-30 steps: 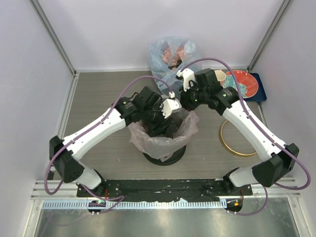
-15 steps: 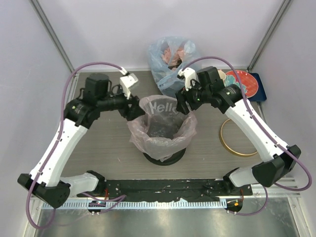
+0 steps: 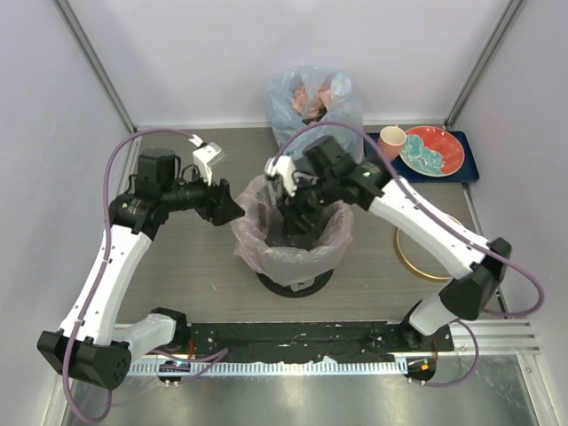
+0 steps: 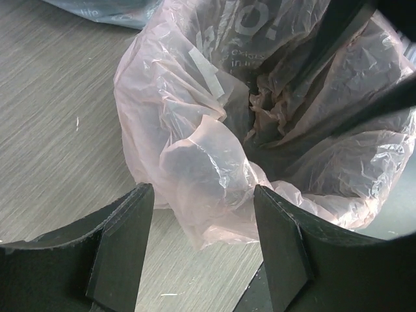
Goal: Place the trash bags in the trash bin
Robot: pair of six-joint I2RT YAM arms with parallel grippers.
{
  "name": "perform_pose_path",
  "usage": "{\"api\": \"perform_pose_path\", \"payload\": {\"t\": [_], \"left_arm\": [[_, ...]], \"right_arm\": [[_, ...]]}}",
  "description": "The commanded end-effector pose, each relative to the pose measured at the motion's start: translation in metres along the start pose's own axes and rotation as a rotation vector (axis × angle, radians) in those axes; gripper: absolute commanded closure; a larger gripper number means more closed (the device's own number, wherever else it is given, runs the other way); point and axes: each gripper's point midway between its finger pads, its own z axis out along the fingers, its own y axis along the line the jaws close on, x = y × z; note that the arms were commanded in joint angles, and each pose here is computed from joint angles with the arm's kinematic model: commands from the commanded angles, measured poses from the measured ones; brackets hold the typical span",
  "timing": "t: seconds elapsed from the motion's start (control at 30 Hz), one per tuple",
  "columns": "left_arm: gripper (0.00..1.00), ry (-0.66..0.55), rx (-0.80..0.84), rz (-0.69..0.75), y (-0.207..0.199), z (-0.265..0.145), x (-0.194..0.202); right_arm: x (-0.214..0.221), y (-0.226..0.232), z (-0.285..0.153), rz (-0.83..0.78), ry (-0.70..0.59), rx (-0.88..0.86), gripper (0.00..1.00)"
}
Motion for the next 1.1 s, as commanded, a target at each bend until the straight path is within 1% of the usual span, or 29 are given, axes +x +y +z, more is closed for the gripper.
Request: {"api": "perform_pose_path", "payload": {"t": [0.0, 0.03, 0.1, 0.13, 0.2, 0.23, 0.3, 0.37, 0.47, 0.57, 0.8, 0.9, 0.97, 1.07], "left_arm": [[0.33, -0.085, 0.011, 0.011, -0.004, -0.004, -0.018], [0.33, -0.082, 0.009, 0.0, -0.003, -0.003, -0.018], [0.33, -0.085, -0.001, -0.008, 0.001, -0.002, -0.017], [0.32, -0.083, -0.003, -0.018, 0.002, -0.001, -0.017], [0.32, -0.086, -0.014, -0.024, 0.006, -0.001, -0.017], [0.32, -0.083, -0.015, -0.029, 0.007, 0.0, -0.016], [0.32, -0.084, -0.025, -0.036, 0.012, 0.0, -0.014], [0.32, -0.081, -0.029, -0.048, 0.015, 0.0, -0.012], [0.32, -0.08, -0.035, -0.062, 0.02, -0.001, -0.01], [0.32, -0.072, -0.035, -0.076, 0.021, -0.002, -0.008], [0.3, -0.026, -0.02, -0.075, 0.022, 0.001, 0.003], [0.3, -0.014, -0.015, -0.069, 0.021, 0.0, 0.003], [0.34, -0.016, -0.008, -0.067, 0.019, -0.001, 0.003], [0.42, -0.027, 0.013, -0.076, 0.015, -0.001, 0.001]], "right_arm": [[0.05, 0.031, 0.04, -0.057, 0.191, -0.199, 0.45], [0.064, 0.033, 0.046, -0.061, 0.231, -0.226, 0.46], [0.087, 0.033, 0.054, -0.098, 0.29, -0.262, 0.46], [0.108, 0.033, 0.06, -0.094, 0.341, -0.273, 0.46], [0.124, 0.028, 0.069, -0.118, 0.358, -0.266, 0.46], [0.141, 0.027, 0.073, -0.11, 0.395, -0.273, 0.46], [0.152, 0.018, 0.083, -0.123, 0.414, -0.243, 0.45], [0.173, 0.011, 0.092, -0.119, 0.477, -0.23, 0.45], [0.192, 0.004, 0.103, -0.125, 0.53, -0.221, 0.45], [0.205, -0.002, 0.11, -0.111, 0.574, -0.211, 0.43], [0.219, -0.01, 0.115, -0.047, 0.66, -0.146, 0.42], [0.212, -0.01, 0.112, -0.071, 0.66, -0.117, 0.42], [0.197, -0.009, 0.108, -0.072, 0.619, -0.098, 0.44], [0.178, -0.006, 0.1, -0.078, 0.577, -0.088, 0.53]]}}
